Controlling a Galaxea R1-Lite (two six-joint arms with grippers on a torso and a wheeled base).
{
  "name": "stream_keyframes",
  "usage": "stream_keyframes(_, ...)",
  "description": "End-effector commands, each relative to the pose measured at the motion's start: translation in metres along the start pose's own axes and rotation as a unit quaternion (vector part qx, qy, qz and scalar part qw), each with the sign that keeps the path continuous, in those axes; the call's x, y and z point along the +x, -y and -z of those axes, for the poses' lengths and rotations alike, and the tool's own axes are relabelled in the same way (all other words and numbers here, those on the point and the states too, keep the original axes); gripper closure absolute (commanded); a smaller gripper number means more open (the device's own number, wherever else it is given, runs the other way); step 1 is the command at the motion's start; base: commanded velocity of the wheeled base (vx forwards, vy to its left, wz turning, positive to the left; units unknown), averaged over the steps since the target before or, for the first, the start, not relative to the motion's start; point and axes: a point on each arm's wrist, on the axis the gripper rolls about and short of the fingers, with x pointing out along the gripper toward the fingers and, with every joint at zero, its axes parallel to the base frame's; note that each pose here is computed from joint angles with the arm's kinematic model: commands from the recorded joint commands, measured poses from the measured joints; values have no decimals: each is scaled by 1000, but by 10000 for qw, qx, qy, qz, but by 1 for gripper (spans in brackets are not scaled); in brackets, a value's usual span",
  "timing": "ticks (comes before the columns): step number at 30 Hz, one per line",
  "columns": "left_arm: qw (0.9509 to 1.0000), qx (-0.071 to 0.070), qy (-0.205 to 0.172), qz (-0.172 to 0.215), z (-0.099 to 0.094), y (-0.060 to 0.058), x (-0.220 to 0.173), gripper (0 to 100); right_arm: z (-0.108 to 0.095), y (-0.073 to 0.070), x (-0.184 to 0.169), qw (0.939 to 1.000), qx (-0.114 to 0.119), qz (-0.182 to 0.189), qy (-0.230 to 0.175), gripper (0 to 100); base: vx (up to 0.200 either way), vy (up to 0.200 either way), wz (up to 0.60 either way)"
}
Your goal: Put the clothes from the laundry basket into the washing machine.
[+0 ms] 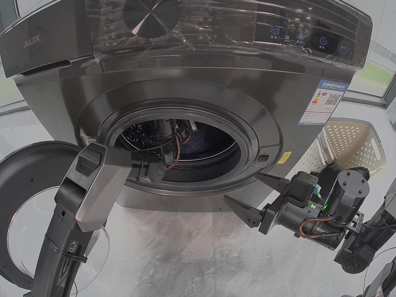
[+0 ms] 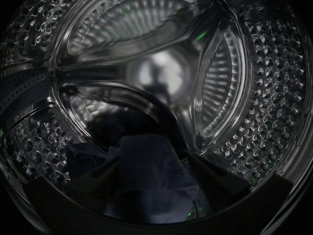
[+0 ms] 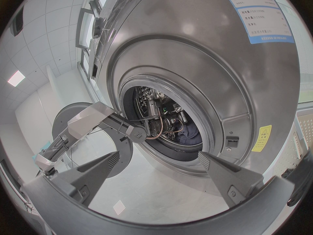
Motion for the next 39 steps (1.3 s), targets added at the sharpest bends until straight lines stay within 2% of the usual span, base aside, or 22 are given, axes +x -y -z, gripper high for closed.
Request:
stream_keyframes(1,10000,-34,10,33,-5,5,-2,0,0,0,0,10000,-1,-2,-4,0,0,0,0)
stream_keyframes(4,9999,20,-117,12,-6,6,-8,0,1,0,0,10000,0,0,-19,0,0,0,0)
stream_keyframes(5,9994,108,-327,32,-7,11,-19,0,1,0,-1,10000,0,0,-19,0,0,0,0)
stream_keyframes(6,9994,108,-327,32,-7,11,-19,0,1,0,-1,10000,0,0,-19,0,0,0,0)
stream_keyframes(7,9986,202,-493,68,-5,16,-31,0,0,0,0,10000,0,-1,-11,0,0,0,0)
stream_keyframes(9,9977,279,-596,162,-2,22,-41,0,1,0,-1,10000,0,0,-19,0,0,0,0)
stream_keyframes(10,9968,379,-638,299,-5,30,-56,0,1,0,-1,10000,1,1,-27,0,0,0,0)
stream_keyframes(12,9936,576,-840,497,-2,37,-80,0,1,0,-1,10000,9,2,-34,0,0,0,0)
stream_keyframes(15,9875,752,-1112,830,2,47,-116,0,2,0,-2,10000,10,-4,-58,0,0,0,0)
stream_keyframes(20,9841,749,-1154,1126,8,55,-159,0,4,0,-5,9999,21,9,-103,0,0,0,0)
stream_keyframes(21,9826,747,-1144,1262,4,56,-183,0,5,1,-9,9999,23,22,-147,0,0,0,0)
stream_keyframes(24,9776,698,-1163,1612,-8,58,-219,0,6,4,-17,9997,22,107,-223,0,0,0,0)
stream_keyframes(26,9763,703,-1182,1670,-12,56,-230,0,6,4,-20,9996,23,118,-245,0,0,0,0)
stream_keyframes(27,9743,706,-1230,1752,-21,53,-252,0,4,4,-27,9996,30,139,-227,0,0,0,0)
stream_keyframes(32,9710,690,-1173,1966,-47,50,-298,0,-7,7,-45,9996,24,287,-33,0,0,0,0)
stream_keyframes(35,9684,781,-1105,2095,-58,46,-320,0,-15,13,-56,9988,4,480,104,0,0,0,0)
stream_keyframes(37,9683,816,-1067,2106,-61,44,-324,0,-18,17,-60,9983,-1,567,152,0,0,0,0)
stream_keyframes(39,9687,850,-974,2120,-69,39,-336,0,-22,25,-73,9962,-31,834,242,0,-100,0,0)
